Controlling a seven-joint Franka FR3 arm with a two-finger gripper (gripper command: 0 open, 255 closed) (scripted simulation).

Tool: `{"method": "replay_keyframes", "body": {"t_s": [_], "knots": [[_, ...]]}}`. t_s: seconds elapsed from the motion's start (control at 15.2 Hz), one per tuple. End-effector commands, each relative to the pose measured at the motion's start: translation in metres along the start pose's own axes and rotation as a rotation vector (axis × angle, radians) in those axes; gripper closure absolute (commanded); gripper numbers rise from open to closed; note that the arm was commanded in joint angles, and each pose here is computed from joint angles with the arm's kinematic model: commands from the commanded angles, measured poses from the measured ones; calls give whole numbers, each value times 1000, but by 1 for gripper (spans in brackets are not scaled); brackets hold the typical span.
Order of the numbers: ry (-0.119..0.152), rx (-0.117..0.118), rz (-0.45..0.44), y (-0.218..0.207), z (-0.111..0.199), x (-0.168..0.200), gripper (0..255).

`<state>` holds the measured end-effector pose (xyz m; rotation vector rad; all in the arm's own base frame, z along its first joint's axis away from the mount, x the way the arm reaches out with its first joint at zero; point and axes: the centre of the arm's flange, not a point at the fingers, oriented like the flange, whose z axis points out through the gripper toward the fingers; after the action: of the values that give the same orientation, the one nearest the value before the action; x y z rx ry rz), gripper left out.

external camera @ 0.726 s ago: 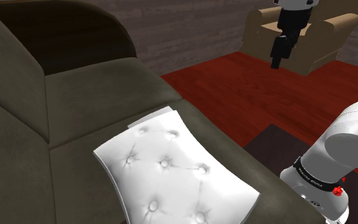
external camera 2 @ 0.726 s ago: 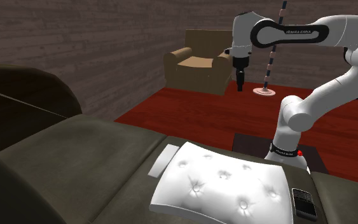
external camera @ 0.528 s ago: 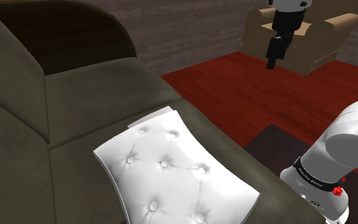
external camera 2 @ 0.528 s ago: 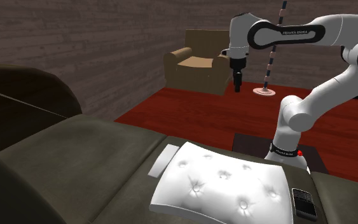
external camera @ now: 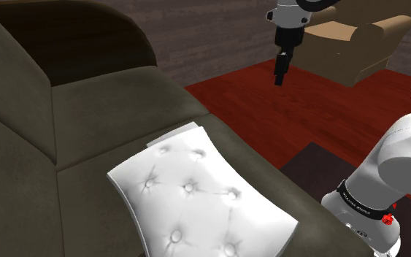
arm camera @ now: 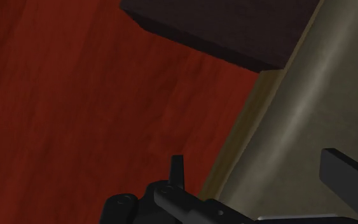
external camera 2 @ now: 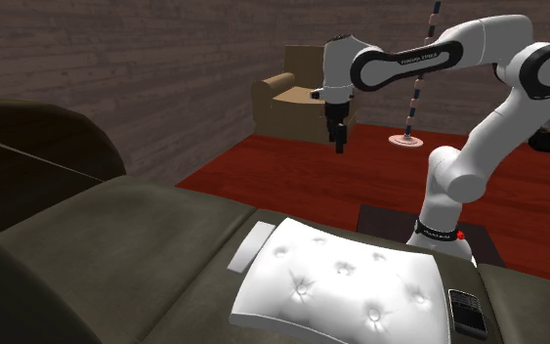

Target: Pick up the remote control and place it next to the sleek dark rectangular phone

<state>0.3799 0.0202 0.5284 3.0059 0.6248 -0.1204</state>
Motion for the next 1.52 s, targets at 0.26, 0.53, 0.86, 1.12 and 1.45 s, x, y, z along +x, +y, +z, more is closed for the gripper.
{"method": "replay_keyframes", "body": {"t_s": [0.26,0.53,0.86,1.12,1.45], "knots": [[18,-5,-200,-19,26,73,0],[29,-8,-332,-40,41,117,0],[43,-13,-497,-74,60,169,0],[54,-16,-628,-106,74,205,0],[68,-20,-793,-154,91,245,0]]}}
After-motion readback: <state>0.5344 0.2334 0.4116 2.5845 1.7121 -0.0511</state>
